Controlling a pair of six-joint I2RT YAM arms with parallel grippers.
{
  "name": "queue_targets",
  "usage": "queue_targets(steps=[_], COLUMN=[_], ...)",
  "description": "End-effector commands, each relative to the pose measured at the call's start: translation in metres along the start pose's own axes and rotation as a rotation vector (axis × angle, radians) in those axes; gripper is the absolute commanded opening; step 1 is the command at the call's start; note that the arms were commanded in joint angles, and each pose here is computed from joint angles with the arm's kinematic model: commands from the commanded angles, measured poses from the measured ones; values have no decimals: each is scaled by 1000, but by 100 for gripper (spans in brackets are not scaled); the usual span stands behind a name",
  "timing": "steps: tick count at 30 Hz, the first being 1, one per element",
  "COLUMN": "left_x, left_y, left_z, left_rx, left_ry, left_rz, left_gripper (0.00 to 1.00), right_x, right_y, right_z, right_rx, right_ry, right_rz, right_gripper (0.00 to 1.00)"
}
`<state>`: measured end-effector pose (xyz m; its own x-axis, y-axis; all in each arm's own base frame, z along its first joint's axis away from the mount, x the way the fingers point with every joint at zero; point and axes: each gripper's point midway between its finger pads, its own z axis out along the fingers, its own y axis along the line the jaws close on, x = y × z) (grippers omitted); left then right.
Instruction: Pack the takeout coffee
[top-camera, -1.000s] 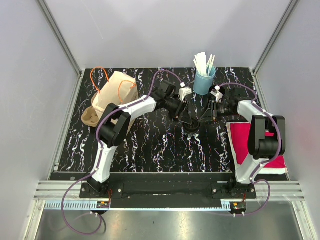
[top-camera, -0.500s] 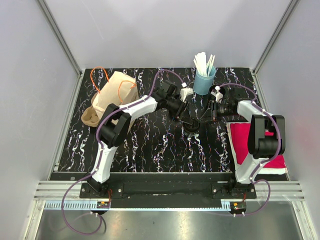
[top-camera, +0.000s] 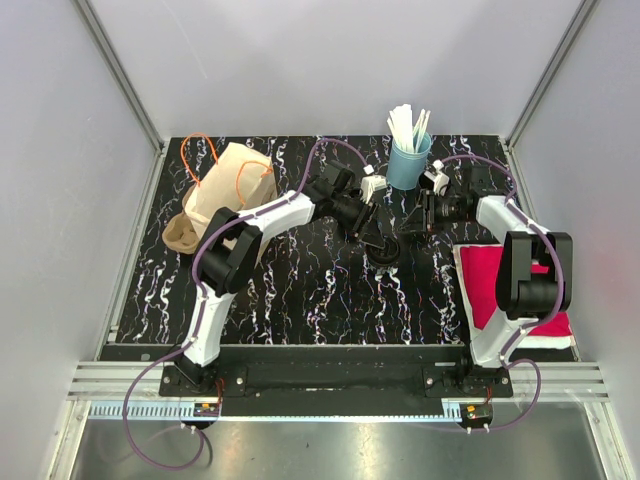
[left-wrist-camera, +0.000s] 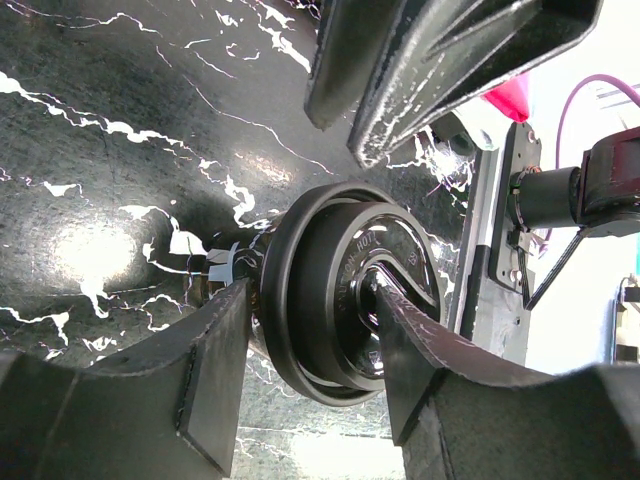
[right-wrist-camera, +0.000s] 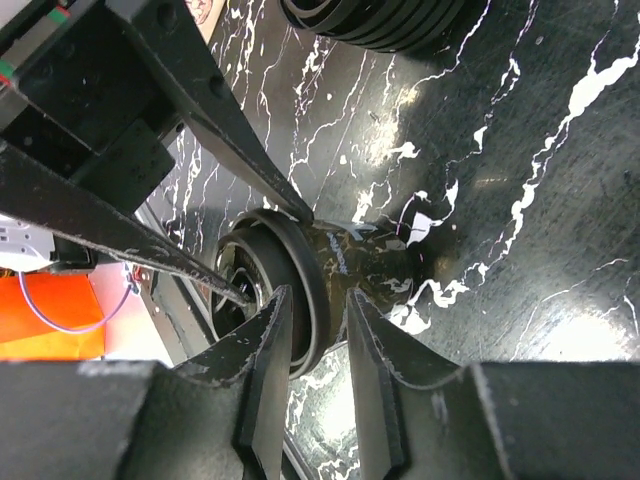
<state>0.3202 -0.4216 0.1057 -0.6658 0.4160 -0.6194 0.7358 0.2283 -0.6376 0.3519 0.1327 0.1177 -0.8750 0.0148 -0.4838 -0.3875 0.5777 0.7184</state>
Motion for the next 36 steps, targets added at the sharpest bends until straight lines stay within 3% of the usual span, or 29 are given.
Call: queue_targets(steps=[1,24,36], left_x=[23,23,23], left_y=[26,25,29], left_z=[6,10,10], left_rx=[-109,-101,-121], left_ry=[60,67,70], left_rz=[11,6,-5], left_gripper=[53,52,52], right_x=[-19,-2,17], right_y=[0,17,2], right_z=[2,33,35], right_rx=[-15,-73,-19], right_ry=[-33,41,103], right_rz=[-22,-49,-56], right_gripper=[35,38,36])
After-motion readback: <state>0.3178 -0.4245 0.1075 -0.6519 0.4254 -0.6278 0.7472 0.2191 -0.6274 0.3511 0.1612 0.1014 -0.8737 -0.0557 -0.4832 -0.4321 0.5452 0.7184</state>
